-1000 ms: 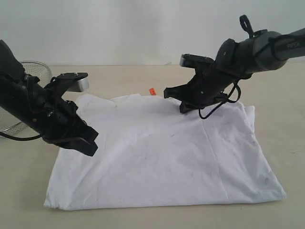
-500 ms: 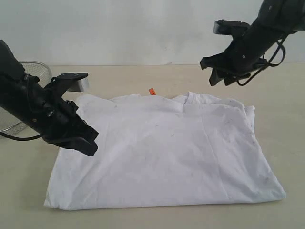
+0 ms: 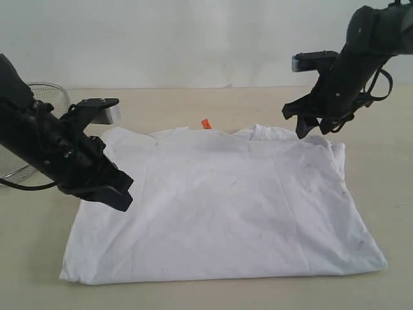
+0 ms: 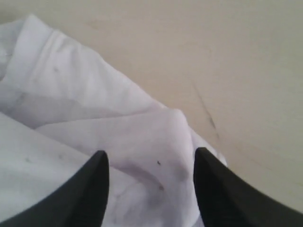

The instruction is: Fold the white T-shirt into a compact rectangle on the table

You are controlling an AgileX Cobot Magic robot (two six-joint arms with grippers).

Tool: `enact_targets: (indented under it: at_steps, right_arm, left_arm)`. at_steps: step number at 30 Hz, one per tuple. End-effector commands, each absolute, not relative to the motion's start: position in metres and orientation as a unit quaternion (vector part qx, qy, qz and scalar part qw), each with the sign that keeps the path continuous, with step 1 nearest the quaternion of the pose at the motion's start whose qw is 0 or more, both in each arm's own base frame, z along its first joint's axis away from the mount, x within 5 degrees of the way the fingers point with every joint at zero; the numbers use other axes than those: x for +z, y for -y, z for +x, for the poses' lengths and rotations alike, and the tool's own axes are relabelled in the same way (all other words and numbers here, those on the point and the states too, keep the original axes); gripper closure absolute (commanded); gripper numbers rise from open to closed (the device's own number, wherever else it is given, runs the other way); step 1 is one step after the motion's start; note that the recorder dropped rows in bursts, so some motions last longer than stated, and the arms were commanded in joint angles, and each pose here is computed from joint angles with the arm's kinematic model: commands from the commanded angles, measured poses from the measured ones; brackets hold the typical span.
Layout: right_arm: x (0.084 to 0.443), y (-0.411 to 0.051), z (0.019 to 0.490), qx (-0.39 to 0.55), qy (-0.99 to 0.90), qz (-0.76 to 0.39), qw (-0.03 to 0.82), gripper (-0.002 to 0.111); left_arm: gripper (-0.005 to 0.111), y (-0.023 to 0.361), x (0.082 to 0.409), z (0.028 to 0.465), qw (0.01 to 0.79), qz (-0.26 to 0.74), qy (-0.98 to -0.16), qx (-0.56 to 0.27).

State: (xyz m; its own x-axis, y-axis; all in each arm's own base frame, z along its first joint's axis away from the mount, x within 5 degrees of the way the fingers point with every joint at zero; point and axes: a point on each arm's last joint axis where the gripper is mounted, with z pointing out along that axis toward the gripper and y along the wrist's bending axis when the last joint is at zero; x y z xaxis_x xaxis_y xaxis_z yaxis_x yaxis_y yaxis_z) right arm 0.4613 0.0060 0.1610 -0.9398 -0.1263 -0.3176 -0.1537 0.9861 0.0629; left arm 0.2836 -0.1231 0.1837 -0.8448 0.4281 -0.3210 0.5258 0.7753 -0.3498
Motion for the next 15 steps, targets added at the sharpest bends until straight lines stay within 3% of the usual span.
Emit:
enact_targets:
  at_steps: [1,6,15]
  right_arm:
    - [0.1594,-0.0024,0.4651,0.036,-0.982,-0.063,0.171,0.060]
    - [0.1533,-0.0023,0.4657,0.036,-0.983,-0.063,0.166,0.071]
    - [0.1517,-0.0018,0.4639,0.033,-0.985,-0.067,0.154,0.106]
  left_arm:
    - [0.102,0.1250,0.1857,0.2827,0.113,0.258,-0.934,-0.221]
    - [0.102,0.1250,0.1857,0.2827,0.113,0.258,-0.934,-0.221]
    - [0.102,0.1250,0.1857,0.2830,0.115,0.257,-0.934,-0.221]
